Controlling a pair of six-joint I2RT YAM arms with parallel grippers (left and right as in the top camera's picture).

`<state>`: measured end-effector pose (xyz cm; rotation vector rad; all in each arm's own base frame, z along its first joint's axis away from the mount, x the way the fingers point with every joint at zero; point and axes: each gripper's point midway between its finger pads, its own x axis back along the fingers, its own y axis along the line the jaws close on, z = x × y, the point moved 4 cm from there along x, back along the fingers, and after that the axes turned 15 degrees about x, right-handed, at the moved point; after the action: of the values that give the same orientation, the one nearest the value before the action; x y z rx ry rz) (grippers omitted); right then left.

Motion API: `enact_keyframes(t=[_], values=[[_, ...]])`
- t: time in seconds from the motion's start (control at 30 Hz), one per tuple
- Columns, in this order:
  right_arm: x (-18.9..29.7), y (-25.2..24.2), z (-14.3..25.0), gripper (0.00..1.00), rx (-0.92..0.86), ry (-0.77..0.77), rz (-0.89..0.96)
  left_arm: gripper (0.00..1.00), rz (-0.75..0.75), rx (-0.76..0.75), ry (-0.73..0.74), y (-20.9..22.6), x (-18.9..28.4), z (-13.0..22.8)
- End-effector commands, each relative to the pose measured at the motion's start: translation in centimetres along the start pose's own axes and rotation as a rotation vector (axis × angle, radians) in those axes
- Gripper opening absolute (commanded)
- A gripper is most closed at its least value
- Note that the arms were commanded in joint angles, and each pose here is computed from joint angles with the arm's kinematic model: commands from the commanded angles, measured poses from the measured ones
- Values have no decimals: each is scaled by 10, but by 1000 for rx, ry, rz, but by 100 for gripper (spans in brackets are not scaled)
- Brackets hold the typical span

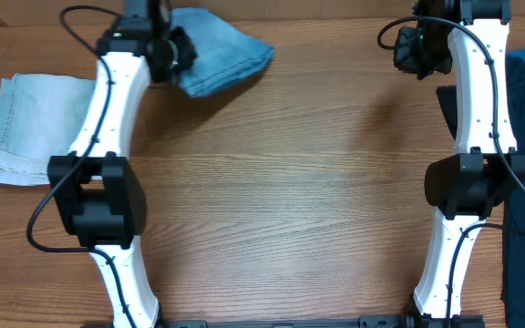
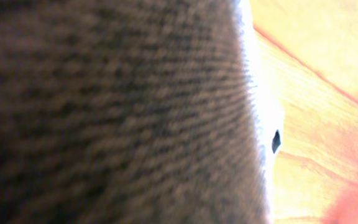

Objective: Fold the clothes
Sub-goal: 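Lift the folded jeans with the left gripper and carry them leftward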

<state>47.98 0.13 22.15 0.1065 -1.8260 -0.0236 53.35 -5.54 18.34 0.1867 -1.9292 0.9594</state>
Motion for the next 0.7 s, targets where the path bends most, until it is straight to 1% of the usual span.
enact_keyframes(t=[0.0, 0.27, 0.43, 0.67], values=[[16, 0, -2, 11, -1, -39, 2, 4, 63, -5, -178, -1, 71, -53], [16, 0, 2, 11, -2, -22, 0, 4, 68, 97, -329, 49, 133, -114], [16, 1, 7, 11, -5, 5, -1, 4, 97, 105, -392, 61, 162, -132], [15, 1, 10, 11, -6, 18, -2, 4, 93, 113, -487, 79, 215, -144]])
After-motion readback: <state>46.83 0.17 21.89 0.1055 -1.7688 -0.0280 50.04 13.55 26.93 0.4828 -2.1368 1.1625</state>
